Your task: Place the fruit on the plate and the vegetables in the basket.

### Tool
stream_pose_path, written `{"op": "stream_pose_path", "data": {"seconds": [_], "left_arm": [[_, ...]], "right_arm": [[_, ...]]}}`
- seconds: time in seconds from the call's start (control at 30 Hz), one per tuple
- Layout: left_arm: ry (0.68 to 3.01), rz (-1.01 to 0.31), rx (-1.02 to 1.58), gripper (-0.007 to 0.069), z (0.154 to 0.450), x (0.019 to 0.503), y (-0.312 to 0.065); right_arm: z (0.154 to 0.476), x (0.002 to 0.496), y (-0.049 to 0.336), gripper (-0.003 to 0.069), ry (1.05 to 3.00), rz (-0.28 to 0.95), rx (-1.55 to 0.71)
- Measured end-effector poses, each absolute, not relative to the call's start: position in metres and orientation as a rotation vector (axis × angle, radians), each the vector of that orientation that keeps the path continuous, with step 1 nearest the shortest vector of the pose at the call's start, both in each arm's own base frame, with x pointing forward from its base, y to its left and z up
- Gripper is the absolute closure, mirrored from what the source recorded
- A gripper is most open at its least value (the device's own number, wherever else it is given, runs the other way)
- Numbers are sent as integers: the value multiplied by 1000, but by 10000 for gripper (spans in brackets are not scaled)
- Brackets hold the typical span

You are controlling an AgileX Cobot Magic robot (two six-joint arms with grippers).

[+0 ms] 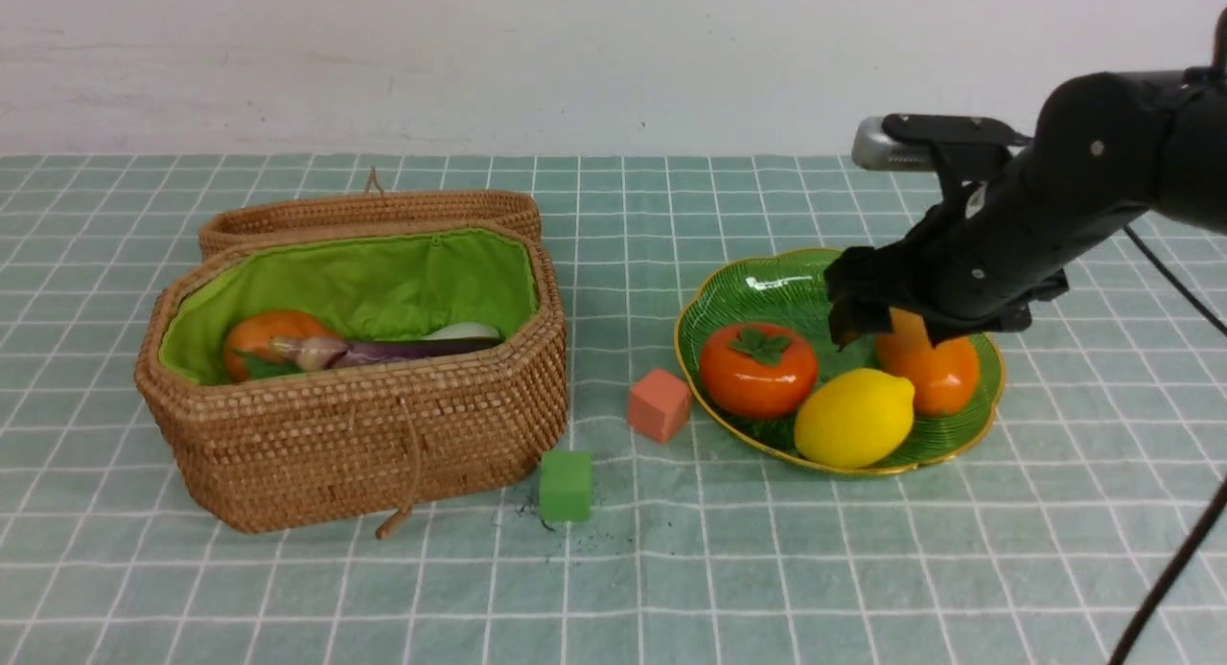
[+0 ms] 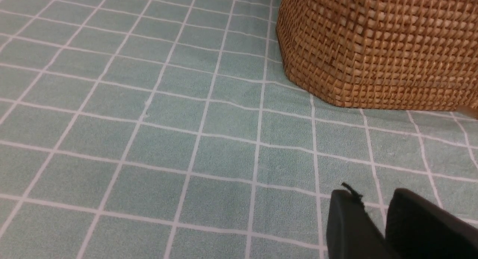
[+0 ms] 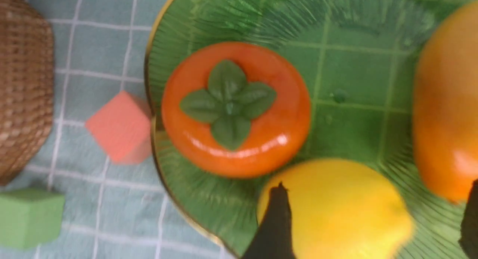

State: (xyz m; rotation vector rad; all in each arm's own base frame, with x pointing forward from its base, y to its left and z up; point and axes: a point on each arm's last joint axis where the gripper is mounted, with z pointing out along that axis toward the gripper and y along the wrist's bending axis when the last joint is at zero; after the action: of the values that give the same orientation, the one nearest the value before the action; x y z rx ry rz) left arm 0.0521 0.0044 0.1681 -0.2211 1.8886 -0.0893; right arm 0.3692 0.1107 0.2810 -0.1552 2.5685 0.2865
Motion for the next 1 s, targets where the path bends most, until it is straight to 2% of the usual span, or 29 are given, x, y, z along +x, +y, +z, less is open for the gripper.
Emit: {"op": "stream_pose_path", "data": {"seconds": [0.13,0.27,0.3,0.33,0.37,0.43,0.47,0.5,0.57,0.63,0.87,1.0], "left_arm": [[1889,-89,-221,460,168,52,4],[1889,-89,-221,460,168,52,4],[1889,-89,-221,459,168,52,4],[1889,-89,-221,459,168,52,4],[1889,-89,-221,458,168,52,4],[1889,-89,-221,455,168,52,4],[1889,-89,-221,452,168,52,4],[1889,-89,-221,452,168,52,4],[1889,-89,-221,449,168,52,4],[1889,-89,-221,447,168,52,4],[1889,-89,-221,440,168,52,4],[1889,-89,-221,439,168,52,4]], "right_arm": [[329,335,99,158,2535,244,-199],[374,293,87,276,2483,244,-211],[391,268,81,342,2456,251,-218],[391,268,81,351,2456,251,-218],[395,251,77,424,2444,255,-222],[392,232,72,496,2444,256,-225],[382,221,69,557,2459,253,-226],[381,216,68,573,2456,254,-225],[360,197,62,651,2488,247,-225],[344,184,59,673,2523,240,-227],[303,148,49,676,2676,214,-240],[295,141,47,675,2751,200,-250]]}}
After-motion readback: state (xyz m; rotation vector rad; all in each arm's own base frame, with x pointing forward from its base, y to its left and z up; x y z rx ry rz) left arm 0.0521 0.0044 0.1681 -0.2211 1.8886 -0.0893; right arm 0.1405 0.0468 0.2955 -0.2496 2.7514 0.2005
